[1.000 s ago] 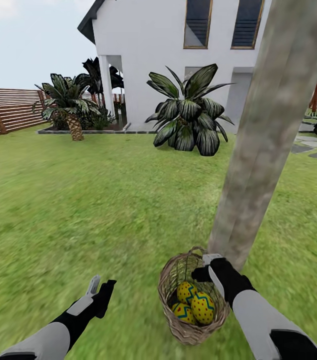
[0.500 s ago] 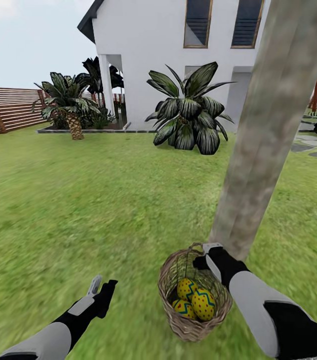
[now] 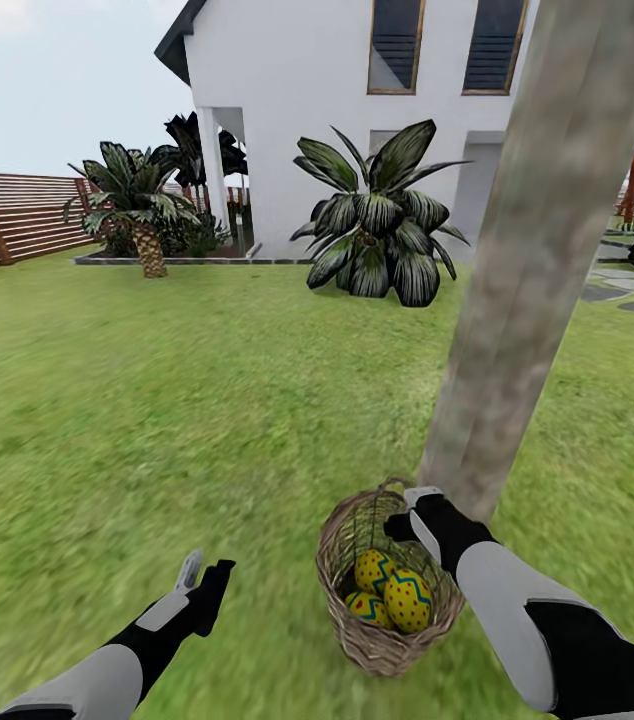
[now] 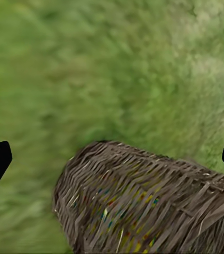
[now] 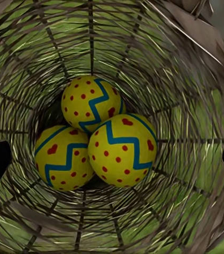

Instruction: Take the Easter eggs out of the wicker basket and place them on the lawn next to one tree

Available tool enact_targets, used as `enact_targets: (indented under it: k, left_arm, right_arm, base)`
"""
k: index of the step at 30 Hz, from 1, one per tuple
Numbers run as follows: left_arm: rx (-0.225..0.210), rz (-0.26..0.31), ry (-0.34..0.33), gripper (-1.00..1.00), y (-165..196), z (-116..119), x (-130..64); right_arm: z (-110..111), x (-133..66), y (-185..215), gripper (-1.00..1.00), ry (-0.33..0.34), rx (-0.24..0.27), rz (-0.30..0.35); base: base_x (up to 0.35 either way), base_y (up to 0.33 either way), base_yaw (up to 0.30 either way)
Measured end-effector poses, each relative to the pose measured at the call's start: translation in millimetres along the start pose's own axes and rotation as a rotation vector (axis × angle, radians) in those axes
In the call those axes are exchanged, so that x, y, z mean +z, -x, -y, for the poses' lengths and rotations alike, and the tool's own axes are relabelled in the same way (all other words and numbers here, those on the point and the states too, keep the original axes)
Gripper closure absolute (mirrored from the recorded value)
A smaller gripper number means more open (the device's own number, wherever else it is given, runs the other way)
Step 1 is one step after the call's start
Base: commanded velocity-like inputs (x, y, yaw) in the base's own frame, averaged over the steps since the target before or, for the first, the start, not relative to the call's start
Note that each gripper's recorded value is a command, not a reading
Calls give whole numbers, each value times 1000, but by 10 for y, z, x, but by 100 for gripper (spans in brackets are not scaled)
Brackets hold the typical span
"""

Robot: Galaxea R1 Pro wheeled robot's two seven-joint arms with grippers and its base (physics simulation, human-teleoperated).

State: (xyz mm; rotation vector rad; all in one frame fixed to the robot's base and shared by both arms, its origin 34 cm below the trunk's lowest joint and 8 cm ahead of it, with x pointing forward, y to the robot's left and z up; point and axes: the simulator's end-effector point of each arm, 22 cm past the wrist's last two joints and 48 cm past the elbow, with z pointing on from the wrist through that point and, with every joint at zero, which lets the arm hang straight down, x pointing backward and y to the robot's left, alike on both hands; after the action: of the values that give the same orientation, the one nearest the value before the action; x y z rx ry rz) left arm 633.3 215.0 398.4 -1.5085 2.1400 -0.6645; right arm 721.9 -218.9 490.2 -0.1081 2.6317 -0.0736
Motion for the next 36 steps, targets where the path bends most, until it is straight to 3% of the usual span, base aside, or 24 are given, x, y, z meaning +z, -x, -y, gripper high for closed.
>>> enact_targets:
  k: [14,16,18,25,26,28,29,32,33,35,36]
  left_arm:
    - [0,0,0,-100,-43,-230,199]
    - [0,4,0,-100,-21,-272,224]
    - [0,6,1,-100,-7,-312,251]
    - [1,22,-32,-100,324,-348,293]
    - [6,-2,-65,-100,351,-247,283]
    - [31,-63,-195,-100,480,168,176]
    - [44,-83,-294,-100,578,477,64]
    - [63,-78,-492,-100,764,1064,-205]
    - [79,-69,-582,-100,831,1345,-369]
    - [114,-73,-689,-100,849,1670,-594]
    - [150,-101,-775,-100,796,1954,-836]
  right_arm:
    - [-36,232,-205,-100,1,-1,-1]
    - [-96,193,78,-100,51,-3,96]
    - [-115,192,162,-100,75,-4,132]
    - [-149,268,166,-100,109,-7,167]
    - [-157,285,151,-100,110,-8,167]
    - [-170,316,122,-100,112,-8,167]
    - [-181,332,106,-100,113,-9,167]
    - [-211,389,31,-100,116,-10,157]
    - [-224,411,-21,-100,117,-10,141]
    - [-230,453,-112,-100,117,-8,114]
    - [-231,473,-178,-100,116,-6,91]
  base:
    - [0,0,0]
    - [0,0,0]
    - [0,0,0]
    - [0,0,0]
    - [0,0,0]
    - [0,0,0]
    - [0,0,0]
    - [0,0,0]
    - [0,0,0]
    - [0,0,0]
    - [0,0,0]
